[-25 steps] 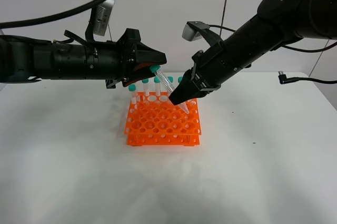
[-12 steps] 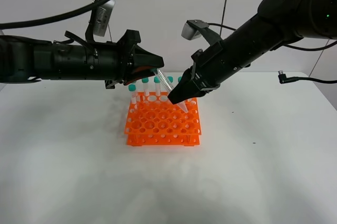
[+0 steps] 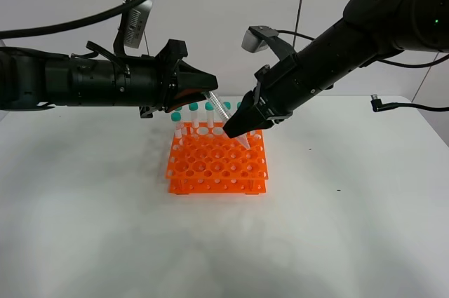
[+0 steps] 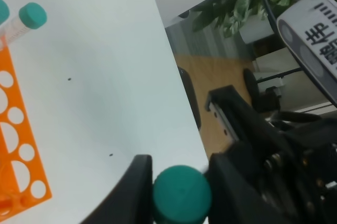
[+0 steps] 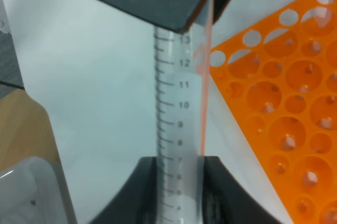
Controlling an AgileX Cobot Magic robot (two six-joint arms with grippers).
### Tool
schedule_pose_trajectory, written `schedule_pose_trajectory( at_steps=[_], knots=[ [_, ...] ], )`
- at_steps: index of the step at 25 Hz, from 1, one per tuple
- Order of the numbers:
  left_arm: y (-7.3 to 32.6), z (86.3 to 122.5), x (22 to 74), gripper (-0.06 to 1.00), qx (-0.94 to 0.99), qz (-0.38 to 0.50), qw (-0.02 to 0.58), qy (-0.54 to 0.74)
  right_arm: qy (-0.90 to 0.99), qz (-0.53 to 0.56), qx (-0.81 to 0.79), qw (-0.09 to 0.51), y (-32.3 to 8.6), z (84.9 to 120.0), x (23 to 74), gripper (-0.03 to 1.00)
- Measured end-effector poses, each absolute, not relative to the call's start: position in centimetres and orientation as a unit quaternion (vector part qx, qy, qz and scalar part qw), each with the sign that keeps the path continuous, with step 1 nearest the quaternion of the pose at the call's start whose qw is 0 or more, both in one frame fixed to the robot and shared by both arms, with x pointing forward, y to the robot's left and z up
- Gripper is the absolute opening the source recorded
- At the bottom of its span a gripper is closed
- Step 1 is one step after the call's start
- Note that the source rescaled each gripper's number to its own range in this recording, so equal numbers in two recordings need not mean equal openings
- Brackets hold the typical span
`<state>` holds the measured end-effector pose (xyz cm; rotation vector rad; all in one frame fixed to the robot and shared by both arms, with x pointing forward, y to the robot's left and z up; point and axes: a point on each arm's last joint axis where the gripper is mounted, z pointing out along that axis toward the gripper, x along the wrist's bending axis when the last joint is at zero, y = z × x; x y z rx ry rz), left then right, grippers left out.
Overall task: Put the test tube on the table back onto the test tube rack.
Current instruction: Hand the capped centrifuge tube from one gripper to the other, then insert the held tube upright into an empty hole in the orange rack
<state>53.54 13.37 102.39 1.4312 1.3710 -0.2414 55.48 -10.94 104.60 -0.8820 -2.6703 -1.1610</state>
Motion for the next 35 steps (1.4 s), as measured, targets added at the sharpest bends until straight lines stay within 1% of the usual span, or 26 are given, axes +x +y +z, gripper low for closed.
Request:
schedule_pose_trajectory(
  at_steps=[2, 3, 4, 5, 6, 10, 14, 18, 22, 25, 27, 31, 35],
  knots=[
    [13.3, 102.4, 53.5, 0.0, 0.603, -0.103, 0.542, 0.576, -0.876, -0.382, -0.291, 0.045, -10.9, 104.6, 55.6, 0.65],
    [13.3, 102.4, 53.5, 0.0, 0.603, -0.103, 0.542, 0.576, -0.876, -0.383, -0.291, 0.045, -10.9, 104.6, 55.6, 0.78],
    [13.3, 102.4, 53.5, 0.0, 0.603, -0.103, 0.542, 0.576, -0.876, -0.383, -0.291, 0.044, -11.0, 104.6, 55.6, 0.87],
    [13.3, 102.4, 53.5, 0.0, 0.603, -0.103, 0.542, 0.576, -0.877, -0.381, -0.288, 0.041, -11.0, 104.7, 55.7, 0.92],
    [13.3, 102.4, 53.5, 0.0, 0.603, -0.103, 0.542, 0.576, -0.878, -0.38, -0.287, 0.037, -11.0, 105.0, 55.7, 0.96],
    [13.3, 102.4, 53.5, 0.0, 0.603, -0.103, 0.542, 0.576, -0.879, -0.372, -0.294, 0.039, -10.9, 106.8, 56.1, 1.0],
    [13.3, 102.4, 53.5, 0.0, 0.603, -0.103, 0.542, 0.576, -0.887, -0.332, -0.319, 0.04, -11.4, 109.1, 56.2, 1.0],
    [13.3, 102.4, 53.5, 0.0, 0.603, -0.104, 0.542, 0.576, -0.887, -0.271, -0.374, 0.004, -12.6, 110.8, 56.7, 1.0],
    [13.3, 102.4, 53.5, 0.0, 0.603, -0.104, 0.542, 0.576, -0.867, -0.214, -0.447, -0.052, -14.1, 111.0, 57.4, 1.0],
    [13.3, 102.4, 53.5, 0.0, 0.603, -0.103, 0.542, 0.576, -0.838, -0.181, -0.507, -0.085, -16.2, 110.8, 58.3, 1.0],
    [13.3, 102.4, 53.5, 0.0, 0.603, -0.103, 0.542, 0.576, -0.813, -0.167, -0.548, -0.099, -18.4, 110.6, 59.3, 1.0],
    [13.3, 102.4, 53.5, 0.0, 0.605, -0.103, 0.541, 0.575, -0.773, -0.145, -0.61, -0.103, -22.9, 109.6, 60.9, 1.0],
    [13.3, 102.4, 53.5, 0.0, 0.606, -0.102, 0.541, 0.574, -0.74, -0.13, -0.653, -0.1, -26.9, 109.4, 61.3, 1.0]
  ],
)
